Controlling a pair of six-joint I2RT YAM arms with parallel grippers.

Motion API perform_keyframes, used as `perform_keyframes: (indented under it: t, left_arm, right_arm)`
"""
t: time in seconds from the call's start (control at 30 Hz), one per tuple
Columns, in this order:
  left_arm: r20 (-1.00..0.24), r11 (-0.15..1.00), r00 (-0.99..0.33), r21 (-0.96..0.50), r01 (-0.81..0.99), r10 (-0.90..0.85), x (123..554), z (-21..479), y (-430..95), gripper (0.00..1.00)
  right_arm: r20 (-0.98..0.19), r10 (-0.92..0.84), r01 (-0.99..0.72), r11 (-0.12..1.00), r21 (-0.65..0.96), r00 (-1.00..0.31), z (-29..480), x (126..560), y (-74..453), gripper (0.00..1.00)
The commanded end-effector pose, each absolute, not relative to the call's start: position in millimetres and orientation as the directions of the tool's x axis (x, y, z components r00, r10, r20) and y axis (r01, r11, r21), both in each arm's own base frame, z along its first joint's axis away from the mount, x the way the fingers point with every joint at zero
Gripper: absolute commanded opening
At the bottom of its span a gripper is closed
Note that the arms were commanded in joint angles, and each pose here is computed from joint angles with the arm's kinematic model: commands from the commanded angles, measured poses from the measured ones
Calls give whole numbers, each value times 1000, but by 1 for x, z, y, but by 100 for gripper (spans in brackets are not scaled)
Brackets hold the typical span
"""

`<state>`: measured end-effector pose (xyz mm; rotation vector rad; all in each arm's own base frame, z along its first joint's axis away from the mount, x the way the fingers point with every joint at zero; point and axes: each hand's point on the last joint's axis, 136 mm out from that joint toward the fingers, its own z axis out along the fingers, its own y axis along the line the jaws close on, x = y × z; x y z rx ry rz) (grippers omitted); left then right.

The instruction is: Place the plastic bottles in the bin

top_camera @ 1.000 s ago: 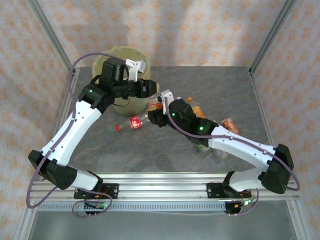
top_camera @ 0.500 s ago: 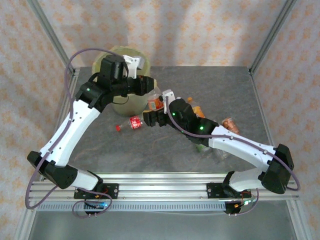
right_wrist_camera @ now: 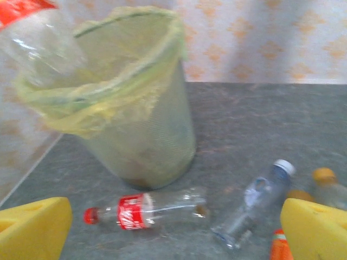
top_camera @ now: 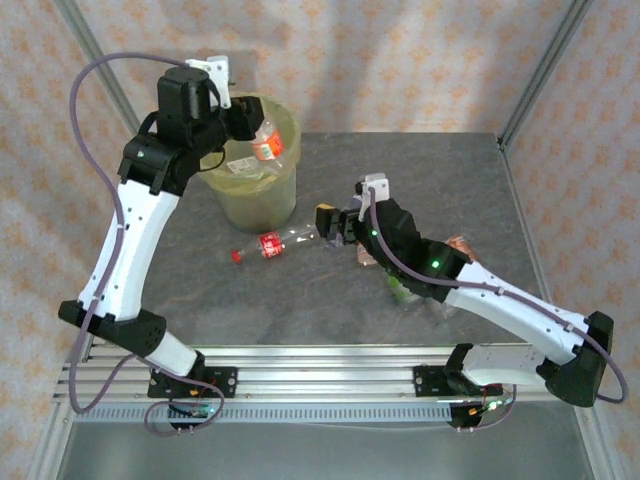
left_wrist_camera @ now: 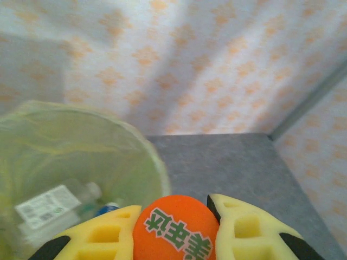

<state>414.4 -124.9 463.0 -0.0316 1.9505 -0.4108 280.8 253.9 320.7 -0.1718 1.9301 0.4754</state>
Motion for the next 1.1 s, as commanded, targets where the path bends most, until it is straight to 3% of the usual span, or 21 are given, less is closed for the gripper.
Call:
perform_keyframes:
  t: [0.0, 0.23, 0.53, 1.07]
  left_arm:
    - [-910, 983, -383, -182, 22, -160, 430, 465, -89, 10]
    - [-895, 995, -442, -8, -100, -51, 472, 450, -54, 14]
    - [-821, 956, -566, 220, -194, 74, 513, 393, -21, 15]
    - [-629, 924, -758, 370, -94, 175, 528, 301, -17, 15]
  right_arm:
    - [-910, 131, -132, 972, 196, -393, 322, 286, 211, 99]
    - [-908, 128, -73, 983, 171, -400, 320, 285, 198, 99]
    - [-906, 126, -55, 985, 162, -405, 317, 284, 194, 99]
    - [-860, 152, 136, 986, 97, -487, 293, 282, 149, 99]
